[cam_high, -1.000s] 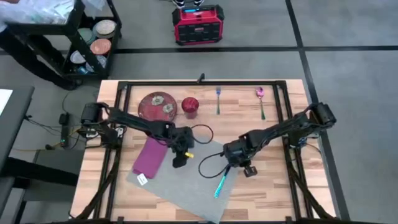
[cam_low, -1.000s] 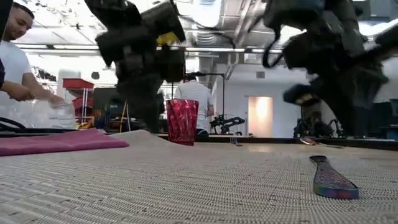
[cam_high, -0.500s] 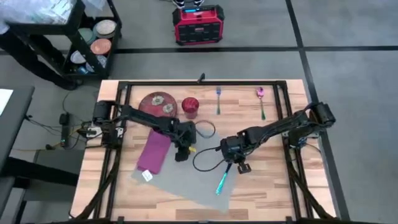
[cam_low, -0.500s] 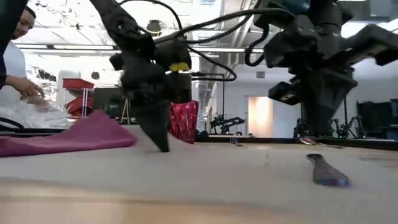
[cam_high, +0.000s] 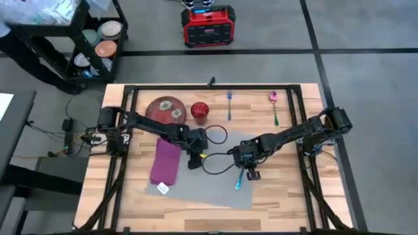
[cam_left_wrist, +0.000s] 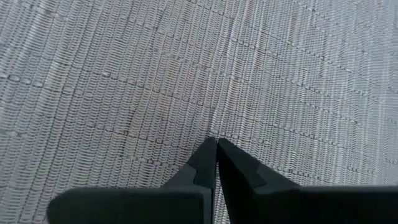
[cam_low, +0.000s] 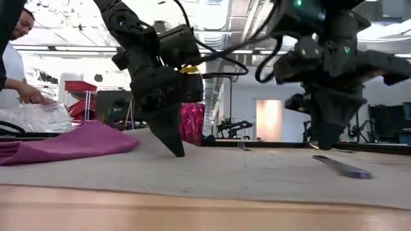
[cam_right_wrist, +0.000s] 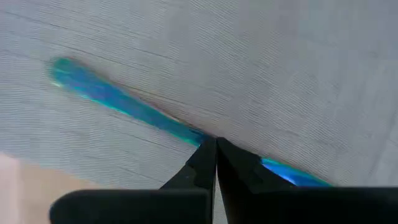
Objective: Set table place
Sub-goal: Put the blue knife on the middle right of the gray place mat
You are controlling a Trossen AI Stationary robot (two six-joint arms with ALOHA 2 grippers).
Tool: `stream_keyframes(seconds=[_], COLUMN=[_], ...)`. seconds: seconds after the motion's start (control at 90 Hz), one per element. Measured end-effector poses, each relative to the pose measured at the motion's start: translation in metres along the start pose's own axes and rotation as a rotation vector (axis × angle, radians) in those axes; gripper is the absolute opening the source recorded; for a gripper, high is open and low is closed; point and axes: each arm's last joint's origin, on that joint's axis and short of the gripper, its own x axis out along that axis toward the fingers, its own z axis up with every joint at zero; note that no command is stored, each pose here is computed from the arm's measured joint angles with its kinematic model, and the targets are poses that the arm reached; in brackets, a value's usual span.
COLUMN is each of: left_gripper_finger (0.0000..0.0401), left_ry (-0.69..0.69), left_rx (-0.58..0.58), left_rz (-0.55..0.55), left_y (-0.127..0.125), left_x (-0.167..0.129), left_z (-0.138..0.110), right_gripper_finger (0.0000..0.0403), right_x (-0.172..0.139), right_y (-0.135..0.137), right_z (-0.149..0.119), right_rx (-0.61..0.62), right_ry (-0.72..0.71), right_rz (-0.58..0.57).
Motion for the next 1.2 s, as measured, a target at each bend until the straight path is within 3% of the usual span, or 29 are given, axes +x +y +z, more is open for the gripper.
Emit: stream_keyframes(seconds=[0.256,0.4,0.989,1.2], left_gripper_finger=[0.0,0.0,0.0,0.0], left_ry=[-0.041,-0.041,-0.046,-0.053], left_rx=[-0.03,-0.039,-0.047,-0.044], left_rz=[-0.015,-0.011,-0.008,-0.009], left_y=[-0.006,-0.006,-0.006,-0.006], left_x=[0.001,0.001,0.001,0.001], left_z=[0.003,0.003,0.003,0.004], right_gripper_finger=[0.0,0.0,0.0,0.0], right_x=[0.001,0.0,0.01,0.011], right_y=[0.001,0.002,-0.003,-0.003], right_z=[-0.003,-0.011,-0.02,-0.019], right_rx=[0.027,0.057,0.066,-0.004], right_ry=[0.021,0.092,0.085,0.064], right_rz=[-0.001,-0.088,-0.089,-0.077])
